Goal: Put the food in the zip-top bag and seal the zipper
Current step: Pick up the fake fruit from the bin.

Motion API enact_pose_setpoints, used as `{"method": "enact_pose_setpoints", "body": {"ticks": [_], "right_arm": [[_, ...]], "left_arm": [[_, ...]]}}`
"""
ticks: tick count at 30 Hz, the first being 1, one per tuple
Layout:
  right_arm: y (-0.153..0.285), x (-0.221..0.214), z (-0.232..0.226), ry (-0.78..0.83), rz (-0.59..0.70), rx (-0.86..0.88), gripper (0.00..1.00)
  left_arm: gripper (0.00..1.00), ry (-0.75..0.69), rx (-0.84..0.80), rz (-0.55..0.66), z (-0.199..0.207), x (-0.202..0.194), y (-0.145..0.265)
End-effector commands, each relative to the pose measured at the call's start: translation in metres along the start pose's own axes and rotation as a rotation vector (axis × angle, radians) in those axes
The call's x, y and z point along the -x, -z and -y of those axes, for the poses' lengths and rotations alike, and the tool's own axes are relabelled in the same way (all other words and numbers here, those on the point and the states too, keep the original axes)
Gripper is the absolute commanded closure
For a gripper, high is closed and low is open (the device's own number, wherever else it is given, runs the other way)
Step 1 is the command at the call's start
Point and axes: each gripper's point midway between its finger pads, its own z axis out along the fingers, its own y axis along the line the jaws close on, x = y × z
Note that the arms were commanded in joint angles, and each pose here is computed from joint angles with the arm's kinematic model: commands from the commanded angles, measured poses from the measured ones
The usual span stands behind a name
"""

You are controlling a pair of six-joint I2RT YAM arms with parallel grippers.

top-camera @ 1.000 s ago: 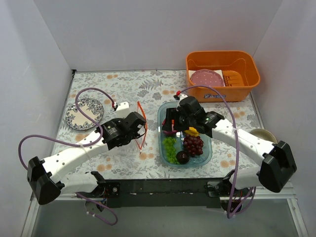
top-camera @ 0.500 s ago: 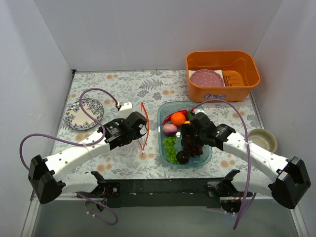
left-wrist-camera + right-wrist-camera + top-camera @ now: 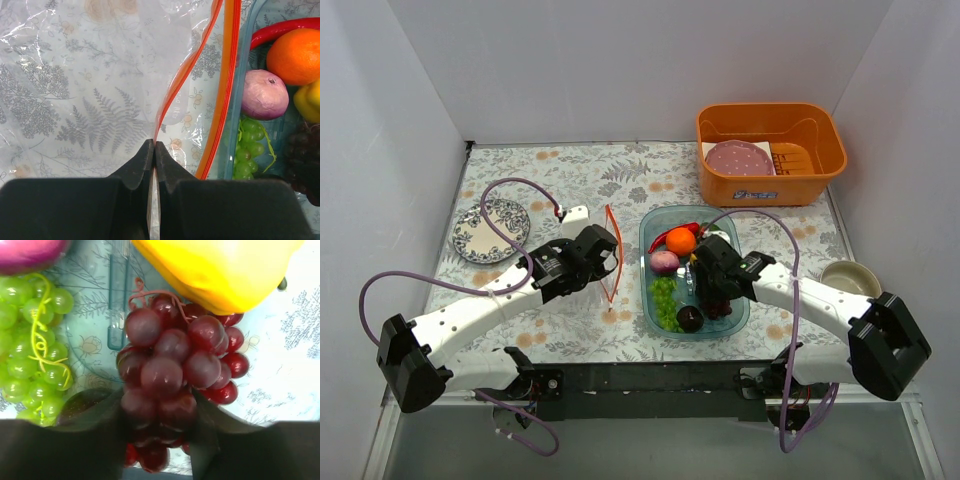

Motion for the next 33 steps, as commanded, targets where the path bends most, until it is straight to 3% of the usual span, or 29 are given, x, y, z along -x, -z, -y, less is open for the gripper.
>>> {"method": "enact_pose_setpoints", "body": {"ticks": [1, 2, 4, 9, 24, 33], "right_arm": [[0.012, 0.021, 0.000, -0.024, 0.099, 0.013, 0.76], [0.015, 0.023, -0.002, -0.030, 0.108, 0.024, 0.89], [0.025, 0.031, -0.007, -0.039, 0.140, 0.061, 0.98], [0.052, 0.052, -0.024, -0.055, 0.216, 0.164, 0.99], [0.164, 0.129, -0.127, -0.040, 0.516, 0.796, 0.99], [0.207, 0.145, -0.171, -0.030, 0.579, 1.125, 0.99]], "left_arm": [[1.00, 0.003, -0.014, 0.019, 0.002, 0.008, 0.003], [1.00, 0.003, -0.016, 0.020, 0.003, 0.008, 0.003], [1.00, 0.001, -0.010, 0.015, 0.001, 0.006, 0.001], [1.00, 0.006, -0.011, 0.011, 0.000, 0.006, 0.002], [1.00, 0.010, -0.028, 0.011, 0.002, 0.007, 0.003], [1.00, 0.013, -0.073, 0.013, 0.012, 0.012, 0.006]]}}
